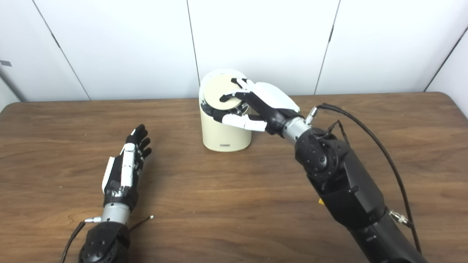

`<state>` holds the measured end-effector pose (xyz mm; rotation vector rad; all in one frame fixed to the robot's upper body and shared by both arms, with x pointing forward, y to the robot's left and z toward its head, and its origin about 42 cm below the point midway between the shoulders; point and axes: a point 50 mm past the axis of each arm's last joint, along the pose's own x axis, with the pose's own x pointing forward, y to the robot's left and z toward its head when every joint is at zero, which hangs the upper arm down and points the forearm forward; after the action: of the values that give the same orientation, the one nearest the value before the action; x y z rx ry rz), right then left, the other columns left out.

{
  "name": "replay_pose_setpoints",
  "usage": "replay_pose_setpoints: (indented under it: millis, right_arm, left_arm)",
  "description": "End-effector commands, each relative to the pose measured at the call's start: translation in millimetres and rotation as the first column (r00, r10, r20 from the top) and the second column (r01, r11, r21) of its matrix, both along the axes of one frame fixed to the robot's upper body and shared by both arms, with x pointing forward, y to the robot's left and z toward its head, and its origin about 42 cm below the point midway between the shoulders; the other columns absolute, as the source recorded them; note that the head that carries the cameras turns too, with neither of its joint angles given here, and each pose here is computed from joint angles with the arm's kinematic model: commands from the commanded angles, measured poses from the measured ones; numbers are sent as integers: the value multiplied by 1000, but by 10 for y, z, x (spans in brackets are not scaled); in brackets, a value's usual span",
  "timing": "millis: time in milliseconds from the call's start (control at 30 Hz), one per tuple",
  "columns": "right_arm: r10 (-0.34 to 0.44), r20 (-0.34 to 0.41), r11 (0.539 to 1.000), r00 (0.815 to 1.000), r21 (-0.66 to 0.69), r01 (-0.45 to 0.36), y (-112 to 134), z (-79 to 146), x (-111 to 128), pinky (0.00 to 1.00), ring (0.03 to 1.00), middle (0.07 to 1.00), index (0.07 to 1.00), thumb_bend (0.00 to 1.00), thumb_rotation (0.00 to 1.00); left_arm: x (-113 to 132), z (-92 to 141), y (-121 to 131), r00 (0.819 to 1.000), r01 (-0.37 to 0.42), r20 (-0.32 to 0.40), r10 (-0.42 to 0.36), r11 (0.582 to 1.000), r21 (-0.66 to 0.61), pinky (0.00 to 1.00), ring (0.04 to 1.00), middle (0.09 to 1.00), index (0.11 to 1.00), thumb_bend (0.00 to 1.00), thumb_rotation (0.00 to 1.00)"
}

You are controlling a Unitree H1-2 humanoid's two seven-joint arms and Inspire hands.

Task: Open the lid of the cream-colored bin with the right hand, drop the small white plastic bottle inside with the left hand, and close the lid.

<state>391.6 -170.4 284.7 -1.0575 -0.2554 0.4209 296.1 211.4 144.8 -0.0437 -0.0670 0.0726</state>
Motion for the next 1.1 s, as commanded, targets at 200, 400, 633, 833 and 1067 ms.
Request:
replay_pose_setpoints:
  millis: [200, 400, 633, 833, 1067]
  right_arm:
    - [-18, -39, 998, 999, -53, 16, -72, -24, 83, 975, 1000, 1000, 784, 554, 1000]
    - [-20, -59, 999, 998, -51, 17, -71, -53, 108, 981, 1000, 1000, 797, 561, 1000]
    - [-25, -72, 998, 997, -65, 20, -41, -33, 112, 1000, 1000, 1000, 809, 589, 1000]
    - [-17, -84, 998, 996, -69, 11, -31, -42, 116, 1000, 1000, 1000, 797, 571, 1000]
    - [-28, -91, 998, 995, -67, 22, -25, -46, 107, 1000, 1000, 1000, 793, 595, 1000]
  left_arm:
    - [76, 181, -50, 997, -4, 74, 4, 1000, -10, 934, 950, 966, 961, 533, 993]
    - [86, 180, -66, 997, -5, 75, 6, 1000, -7, 939, 946, 966, 959, 545, 997]
    - [81, 191, -67, 997, -7, 75, 8, 1000, -12, 935, 945, 968, 960, 540, 995]
    - [81, 192, -65, 997, -8, 78, 9, 1000, -11, 937, 948, 967, 962, 541, 1000]
    - [84, 191, -65, 997, -15, 76, 15, 1000, -6, 928, 942, 963, 957, 553, 998]
